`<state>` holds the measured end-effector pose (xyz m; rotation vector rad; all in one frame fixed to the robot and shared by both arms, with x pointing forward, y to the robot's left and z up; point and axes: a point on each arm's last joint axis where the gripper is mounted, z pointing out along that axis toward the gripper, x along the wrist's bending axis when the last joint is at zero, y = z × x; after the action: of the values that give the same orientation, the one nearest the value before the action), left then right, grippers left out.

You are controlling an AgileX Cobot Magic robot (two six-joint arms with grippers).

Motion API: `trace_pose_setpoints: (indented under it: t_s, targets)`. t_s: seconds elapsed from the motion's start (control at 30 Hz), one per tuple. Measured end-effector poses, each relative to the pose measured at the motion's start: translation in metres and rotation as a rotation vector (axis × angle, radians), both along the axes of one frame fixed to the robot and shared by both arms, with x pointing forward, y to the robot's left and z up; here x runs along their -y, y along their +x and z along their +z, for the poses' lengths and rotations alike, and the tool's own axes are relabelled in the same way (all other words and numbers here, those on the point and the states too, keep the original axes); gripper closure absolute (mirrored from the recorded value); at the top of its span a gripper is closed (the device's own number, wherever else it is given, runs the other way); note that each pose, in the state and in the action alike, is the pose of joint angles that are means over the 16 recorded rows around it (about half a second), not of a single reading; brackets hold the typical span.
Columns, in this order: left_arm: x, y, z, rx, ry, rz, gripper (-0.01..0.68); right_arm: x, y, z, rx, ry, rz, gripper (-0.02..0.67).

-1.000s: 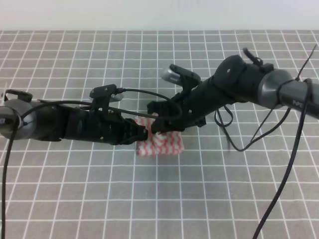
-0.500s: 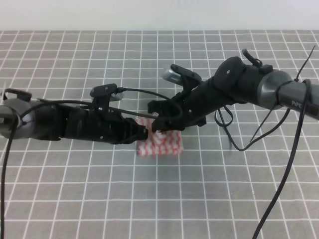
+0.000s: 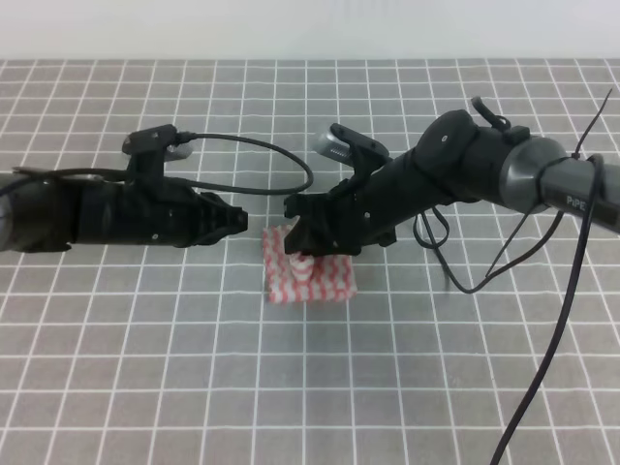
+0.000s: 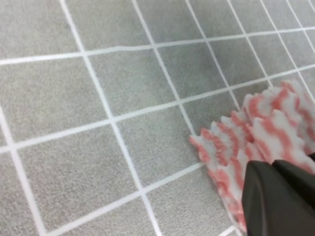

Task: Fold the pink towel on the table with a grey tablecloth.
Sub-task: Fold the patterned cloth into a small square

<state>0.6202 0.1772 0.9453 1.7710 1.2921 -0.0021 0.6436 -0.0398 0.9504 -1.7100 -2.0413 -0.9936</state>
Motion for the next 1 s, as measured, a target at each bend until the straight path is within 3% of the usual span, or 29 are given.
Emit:
trace_pose_setpoints:
  t_s: [0.2,0.37,1.0]
  targets:
    - [-0.005,0.001,0.002,0.003,-0.006,0.015,0.677,-0.001,-0.002,0.001,-0.019,0.011,0.014,0.407]
    - [-0.005,0.002,0.003,0.002,-0.014,0.014,0.677,-0.001,-0.006,0.000,-0.049,0.012,0.044,0.397]
    - [-0.001,0.009,0.018,0.039,-0.062,-0.006,0.677,-0.004,-0.019,0.002,-0.144,0.043,0.152,0.514]
